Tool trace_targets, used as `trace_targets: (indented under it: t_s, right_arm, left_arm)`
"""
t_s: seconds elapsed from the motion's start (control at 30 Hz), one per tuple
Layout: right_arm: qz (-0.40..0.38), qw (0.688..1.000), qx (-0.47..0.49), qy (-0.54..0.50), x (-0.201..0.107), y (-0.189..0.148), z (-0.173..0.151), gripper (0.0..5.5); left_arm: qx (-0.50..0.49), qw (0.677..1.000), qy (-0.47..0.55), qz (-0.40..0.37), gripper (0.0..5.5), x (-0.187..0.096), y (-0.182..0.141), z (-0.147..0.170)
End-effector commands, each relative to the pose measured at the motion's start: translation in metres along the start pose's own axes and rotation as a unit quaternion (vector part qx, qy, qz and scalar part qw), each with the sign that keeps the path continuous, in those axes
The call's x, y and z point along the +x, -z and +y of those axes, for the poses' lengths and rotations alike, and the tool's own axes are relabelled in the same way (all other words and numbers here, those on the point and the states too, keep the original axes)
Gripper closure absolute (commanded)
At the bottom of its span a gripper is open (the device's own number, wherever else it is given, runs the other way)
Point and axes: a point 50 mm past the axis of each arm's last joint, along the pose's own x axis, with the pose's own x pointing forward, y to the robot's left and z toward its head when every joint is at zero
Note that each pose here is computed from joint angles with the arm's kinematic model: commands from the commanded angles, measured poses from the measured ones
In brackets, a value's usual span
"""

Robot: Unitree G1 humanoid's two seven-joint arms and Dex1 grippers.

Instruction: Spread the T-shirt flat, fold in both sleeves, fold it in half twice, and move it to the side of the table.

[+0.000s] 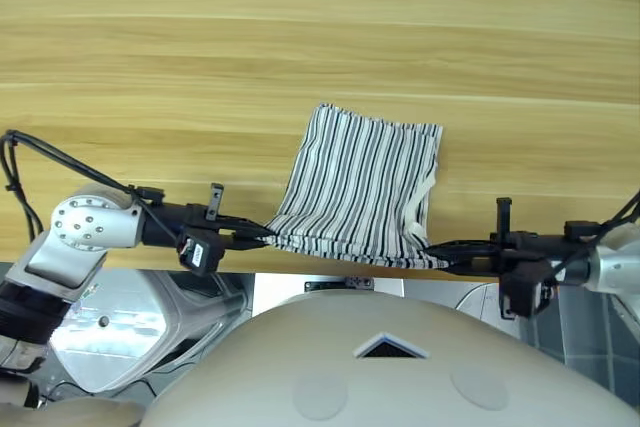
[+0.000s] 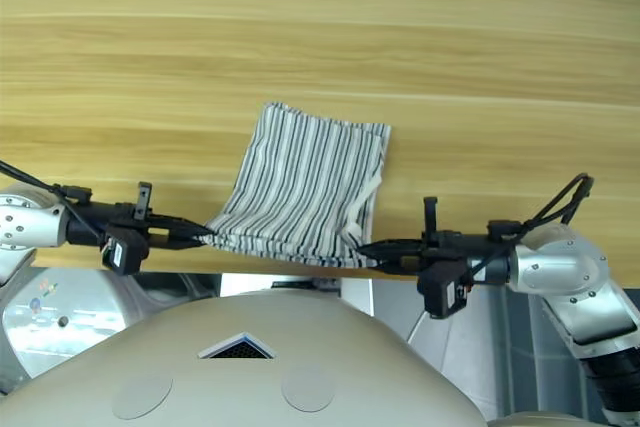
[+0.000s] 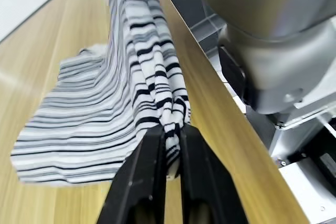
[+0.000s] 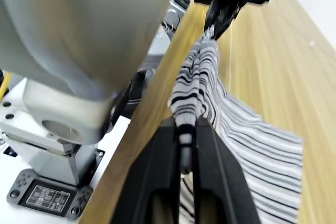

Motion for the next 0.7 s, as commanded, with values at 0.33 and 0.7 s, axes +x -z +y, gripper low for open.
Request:
trace_targets:
  t_s: [0.33, 0.7]
  right_arm:
    - [0.062, 0.998, 0.0, 0.014, -0.003, 0.018, -0.005, 5.41]
    - [0.067, 0.997, -0.008, 0.041, -0.003, 0.021, -0.012, 5.41]
  left_arm:
    - [0.015, 0.999, -0.025, -0.034, 5.29, -0.001, -0.012, 0.011]
    - [0.044, 0.992, -0.107, -0.046, 5.29, 0.008, -0.002, 0.051]
